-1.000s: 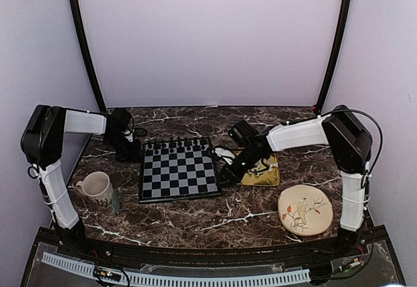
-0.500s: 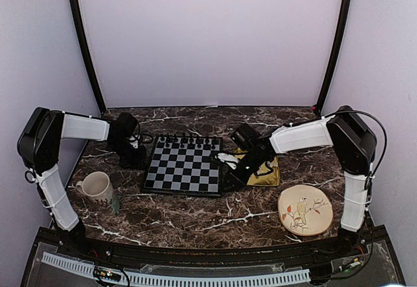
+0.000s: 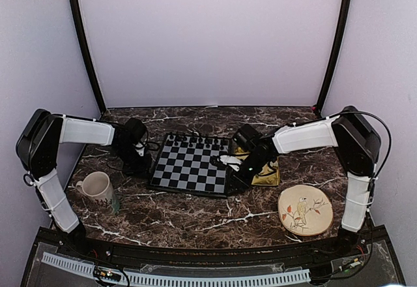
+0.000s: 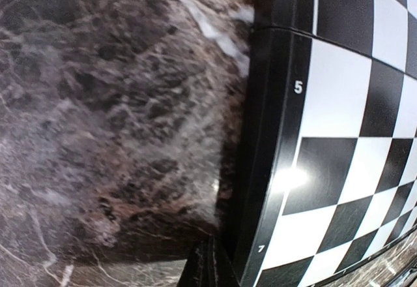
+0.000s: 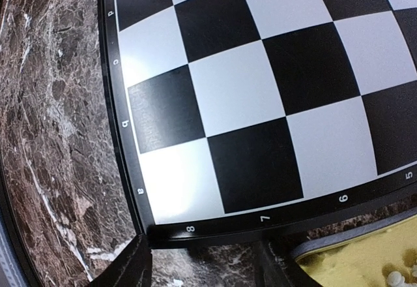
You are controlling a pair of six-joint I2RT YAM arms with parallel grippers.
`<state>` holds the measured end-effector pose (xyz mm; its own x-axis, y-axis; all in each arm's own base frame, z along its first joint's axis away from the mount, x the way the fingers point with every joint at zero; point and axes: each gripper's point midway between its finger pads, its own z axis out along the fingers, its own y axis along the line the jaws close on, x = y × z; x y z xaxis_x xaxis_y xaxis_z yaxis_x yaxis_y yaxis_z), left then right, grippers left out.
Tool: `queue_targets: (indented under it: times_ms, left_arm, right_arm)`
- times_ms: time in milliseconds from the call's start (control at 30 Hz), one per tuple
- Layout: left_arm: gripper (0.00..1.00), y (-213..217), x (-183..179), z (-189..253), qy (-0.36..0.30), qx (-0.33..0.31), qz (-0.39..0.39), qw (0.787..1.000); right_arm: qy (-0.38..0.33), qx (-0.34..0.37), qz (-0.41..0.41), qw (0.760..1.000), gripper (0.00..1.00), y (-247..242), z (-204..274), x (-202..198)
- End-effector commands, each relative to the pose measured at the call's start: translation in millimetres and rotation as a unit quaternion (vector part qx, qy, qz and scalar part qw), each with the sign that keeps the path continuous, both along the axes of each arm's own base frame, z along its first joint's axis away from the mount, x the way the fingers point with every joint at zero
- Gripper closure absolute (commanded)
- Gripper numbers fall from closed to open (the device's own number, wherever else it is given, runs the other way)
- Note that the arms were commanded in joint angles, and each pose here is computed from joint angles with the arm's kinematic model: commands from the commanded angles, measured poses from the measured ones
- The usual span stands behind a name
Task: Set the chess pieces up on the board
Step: Adjust the chessboard at the center of the board.
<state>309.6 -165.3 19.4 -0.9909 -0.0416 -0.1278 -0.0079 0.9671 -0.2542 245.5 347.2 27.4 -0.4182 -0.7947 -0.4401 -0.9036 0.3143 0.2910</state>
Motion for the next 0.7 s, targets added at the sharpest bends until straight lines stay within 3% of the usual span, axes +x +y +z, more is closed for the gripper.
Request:
queue_targets:
  times_ms: [0,500,667]
  left_arm:
    - [1.00,-24,-29,9,0.023,-0.029,-0.041,0.998]
    - [1.00,-44,-70,18,0.024,-0.029,-0.081,0.996]
    - [1.00,-27,-68,37,0.002,0.009,-0.071,0.997]
  right_arm:
    - [-0.004,0.001,0.008,1.000,0.44,-3,6,-4]
    - [0.021,0.007,0.007,1.000,0.42,-2,8,-8]
    - [-0.016,0.009,-0.012,1.000,0.43,-9,30,5]
